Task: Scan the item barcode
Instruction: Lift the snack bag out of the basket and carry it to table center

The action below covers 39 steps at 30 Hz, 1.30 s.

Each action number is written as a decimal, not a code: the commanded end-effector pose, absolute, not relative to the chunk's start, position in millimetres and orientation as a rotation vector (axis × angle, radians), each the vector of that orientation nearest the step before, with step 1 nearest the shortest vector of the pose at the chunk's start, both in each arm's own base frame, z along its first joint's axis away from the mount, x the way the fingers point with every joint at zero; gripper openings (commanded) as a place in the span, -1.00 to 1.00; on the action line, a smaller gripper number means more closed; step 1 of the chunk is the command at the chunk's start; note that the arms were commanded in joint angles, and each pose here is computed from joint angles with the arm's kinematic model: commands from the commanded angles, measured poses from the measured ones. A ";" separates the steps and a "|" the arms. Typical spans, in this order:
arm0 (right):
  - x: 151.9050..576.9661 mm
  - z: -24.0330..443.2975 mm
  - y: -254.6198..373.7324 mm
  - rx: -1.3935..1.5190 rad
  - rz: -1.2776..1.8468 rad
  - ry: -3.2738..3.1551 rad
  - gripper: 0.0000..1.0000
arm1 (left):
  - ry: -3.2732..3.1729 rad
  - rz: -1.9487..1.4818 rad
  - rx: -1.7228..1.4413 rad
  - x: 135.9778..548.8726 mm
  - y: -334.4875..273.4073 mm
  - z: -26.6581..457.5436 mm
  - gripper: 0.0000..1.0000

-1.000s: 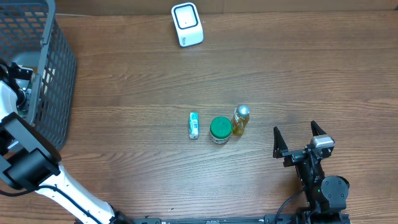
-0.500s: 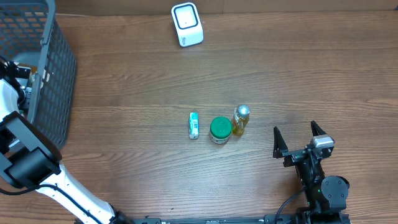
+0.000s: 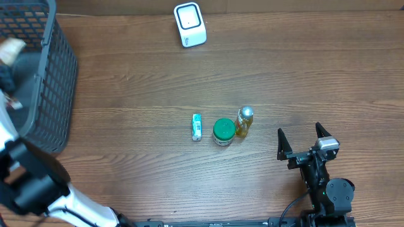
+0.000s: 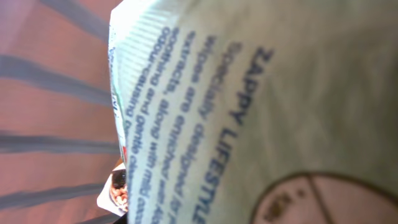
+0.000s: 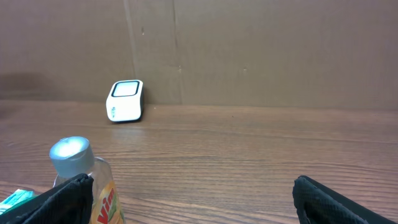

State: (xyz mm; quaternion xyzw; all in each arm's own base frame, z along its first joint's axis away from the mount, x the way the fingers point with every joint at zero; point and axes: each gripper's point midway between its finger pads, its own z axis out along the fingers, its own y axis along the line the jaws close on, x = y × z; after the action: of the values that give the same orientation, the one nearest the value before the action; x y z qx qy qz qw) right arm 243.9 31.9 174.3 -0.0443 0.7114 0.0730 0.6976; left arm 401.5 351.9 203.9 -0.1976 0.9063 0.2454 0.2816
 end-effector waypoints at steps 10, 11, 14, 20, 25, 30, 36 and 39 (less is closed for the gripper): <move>244.2 171.9 31.3 -0.100 0.157 1.584 1.00 | 1.856 0.483 -0.537 366.6 210.4 445.7 -0.52; 244.2 171.9 31.3 -0.100 0.157 1.584 1.00 | 1.865 0.462 -0.514 365.4 196.7 447.5 -0.52; 244.2 171.9 31.3 -0.100 0.157 1.584 1.00 | 1.938 0.358 -0.461 358.6 147.8 439.9 -0.52; 244.2 171.9 31.2 -0.100 0.156 1.584 1.00 | 2.193 0.102 -0.534 341.1 64.8 380.7 -0.52; 244.2 172.0 31.2 -0.100 0.156 1.584 1.00 | 2.410 0.047 -0.440 341.8 12.5 320.5 -0.52; 244.2 172.0 31.2 -0.100 0.156 1.584 1.00 | 2.600 0.048 -0.352 339.7 -31.8 244.7 -0.50; 244.2 171.9 31.3 -0.100 0.157 1.584 1.00 | 2.735 0.082 -0.352 333.3 -52.8 162.9 -0.48; 244.2 172.0 31.3 -0.100 0.157 1.584 1.00 | 2.781 0.104 -0.332 331.6 -57.5 126.8 -0.46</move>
State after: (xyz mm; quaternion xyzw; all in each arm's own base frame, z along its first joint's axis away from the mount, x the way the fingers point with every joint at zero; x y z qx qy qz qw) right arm 243.9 31.9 174.3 -0.0442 0.7114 0.0731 0.6976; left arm 335.0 -56.5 152.9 -0.1009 0.9774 0.0261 0.1838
